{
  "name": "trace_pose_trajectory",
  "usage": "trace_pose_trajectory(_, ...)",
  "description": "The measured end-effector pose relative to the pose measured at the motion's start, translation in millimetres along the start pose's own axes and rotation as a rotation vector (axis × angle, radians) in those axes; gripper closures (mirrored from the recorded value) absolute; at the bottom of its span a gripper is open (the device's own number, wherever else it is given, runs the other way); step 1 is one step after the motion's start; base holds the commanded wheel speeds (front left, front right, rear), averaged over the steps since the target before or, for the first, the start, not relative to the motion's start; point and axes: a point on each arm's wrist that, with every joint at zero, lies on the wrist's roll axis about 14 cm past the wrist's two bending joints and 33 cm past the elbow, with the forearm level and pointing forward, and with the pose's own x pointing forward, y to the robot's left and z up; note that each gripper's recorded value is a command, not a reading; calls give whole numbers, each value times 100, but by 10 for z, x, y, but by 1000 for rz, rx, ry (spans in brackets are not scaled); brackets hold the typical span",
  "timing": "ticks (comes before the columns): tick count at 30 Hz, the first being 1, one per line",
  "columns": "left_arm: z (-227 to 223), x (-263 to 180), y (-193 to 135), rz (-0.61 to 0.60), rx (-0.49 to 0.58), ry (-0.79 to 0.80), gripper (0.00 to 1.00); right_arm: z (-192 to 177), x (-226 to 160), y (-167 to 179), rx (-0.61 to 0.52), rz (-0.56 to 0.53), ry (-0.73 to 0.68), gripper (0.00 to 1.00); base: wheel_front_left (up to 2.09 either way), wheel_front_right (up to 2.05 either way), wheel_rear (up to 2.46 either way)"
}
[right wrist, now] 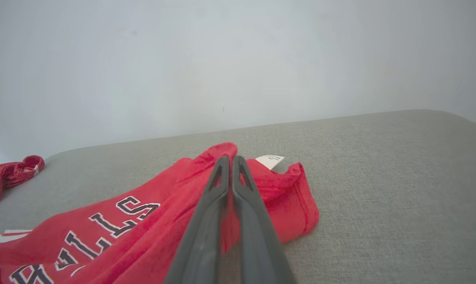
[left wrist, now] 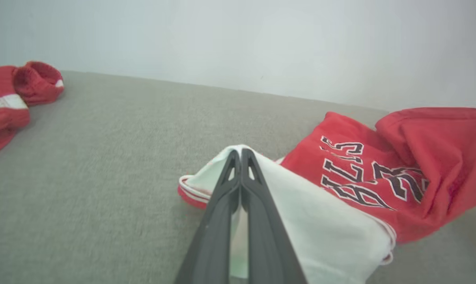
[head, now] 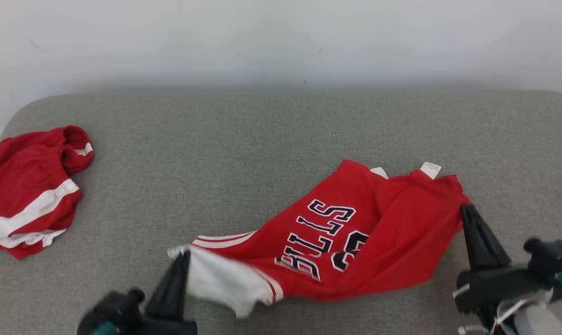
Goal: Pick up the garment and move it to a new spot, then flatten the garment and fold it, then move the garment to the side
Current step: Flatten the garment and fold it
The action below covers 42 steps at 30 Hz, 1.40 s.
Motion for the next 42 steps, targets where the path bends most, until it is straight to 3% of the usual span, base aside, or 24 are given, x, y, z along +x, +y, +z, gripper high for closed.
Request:
trace_pose_trajectory(5,621,452,-8,-93,104,-137,100,417,375,72,31,39,-109,100,0,0,0)
trace_pose_trajectory(15,2315,1712,-62,-203,298,-369,100,1691,1577,73,70,89,-331,100,0,0,0)
trace_pose_trajectory(21,3087,2315,-114,-208,340,-483,100,2484,2175,-16,73,88,-459,100,0,0,0)
trace_pose_trajectory(26,3387,2718,-180,-220,326,-530,100,2792,2556,-182,91,49,-496,100,0,0,0)
trace_pose_trajectory(34,3475,3229,-436,-274,373,-559,100,2868,3004,-403,-30,-13,-504,100,0,0,0)
trace_pose_trajectory(42,3019,3653,-368,-272,370,-476,100,2340,3314,-561,-43,-45,-428,100,0,0,0)
